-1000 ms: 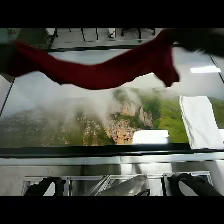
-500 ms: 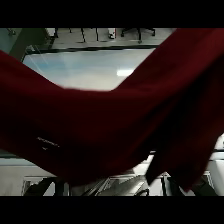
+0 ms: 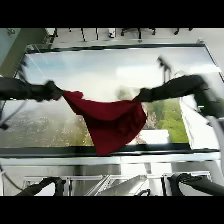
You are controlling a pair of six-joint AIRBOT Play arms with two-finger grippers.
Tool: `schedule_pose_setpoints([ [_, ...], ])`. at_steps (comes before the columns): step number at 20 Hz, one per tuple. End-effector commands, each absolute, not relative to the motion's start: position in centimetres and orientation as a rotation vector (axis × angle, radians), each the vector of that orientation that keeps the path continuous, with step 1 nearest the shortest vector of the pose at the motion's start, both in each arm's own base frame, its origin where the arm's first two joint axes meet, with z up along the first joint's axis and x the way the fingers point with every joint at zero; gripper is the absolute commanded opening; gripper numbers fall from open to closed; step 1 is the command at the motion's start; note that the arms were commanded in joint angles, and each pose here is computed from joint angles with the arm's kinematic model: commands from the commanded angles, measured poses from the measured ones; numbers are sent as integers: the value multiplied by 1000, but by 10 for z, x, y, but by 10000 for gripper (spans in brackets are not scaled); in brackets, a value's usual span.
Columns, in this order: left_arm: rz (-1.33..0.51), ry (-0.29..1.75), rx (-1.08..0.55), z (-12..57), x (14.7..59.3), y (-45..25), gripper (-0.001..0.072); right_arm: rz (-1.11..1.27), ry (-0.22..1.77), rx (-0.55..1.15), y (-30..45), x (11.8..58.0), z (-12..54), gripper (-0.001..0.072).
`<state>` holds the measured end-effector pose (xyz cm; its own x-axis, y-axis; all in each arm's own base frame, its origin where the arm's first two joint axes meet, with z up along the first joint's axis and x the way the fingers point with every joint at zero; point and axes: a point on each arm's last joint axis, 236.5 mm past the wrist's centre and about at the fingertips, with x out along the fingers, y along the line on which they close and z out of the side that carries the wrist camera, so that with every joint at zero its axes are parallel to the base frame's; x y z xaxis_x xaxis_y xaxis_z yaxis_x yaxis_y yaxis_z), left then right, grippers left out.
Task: Fold the shirts.
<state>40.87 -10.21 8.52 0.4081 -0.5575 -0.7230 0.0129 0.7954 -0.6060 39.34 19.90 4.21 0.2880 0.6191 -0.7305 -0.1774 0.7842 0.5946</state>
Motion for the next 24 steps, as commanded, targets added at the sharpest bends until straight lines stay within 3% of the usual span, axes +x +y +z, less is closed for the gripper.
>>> schedule_pose_setpoints([
  [1, -260, 1221, -645, -27, 422, -95, 15, 416, 1269, 591, 190, 412, -51, 20],
  [3, -247, 1239, -652, -43, 436, -93, 15, 394, 1221, 623, 175, 434, -40, 23],
  [4, -260, 1242, -648, -41, 444, -94, 17, 393, 1192, 632, 166, 444, -27, 74],
  [5, -279, 1233, -642, -33, 453, -95, 167, 400, 1174, 639, 157, 451, -13, 288],
  [6, -301, 1218, -629, -20, 462, -96, 499, 408, 1162, 650, 145, 455, 5, 495],
  [7, -317, 1195, -619, -7, 471, -95, 701, 424, 1159, 653, 135, 453, 22, 499],
  [12, -362, 1172, -592, 41, 478, -74, 699, 485, 1279, 638, 123, 374, 48, 500],
  [17, -329, 1330, -629, 5, 440, -55, 699, 439, 1494, 723, 199, 244, -45, 504],
  [24, -319, 1324, -635, 5, 441, -50, 699, 329, 1577, 709, 263, 211, -112, 503],
])
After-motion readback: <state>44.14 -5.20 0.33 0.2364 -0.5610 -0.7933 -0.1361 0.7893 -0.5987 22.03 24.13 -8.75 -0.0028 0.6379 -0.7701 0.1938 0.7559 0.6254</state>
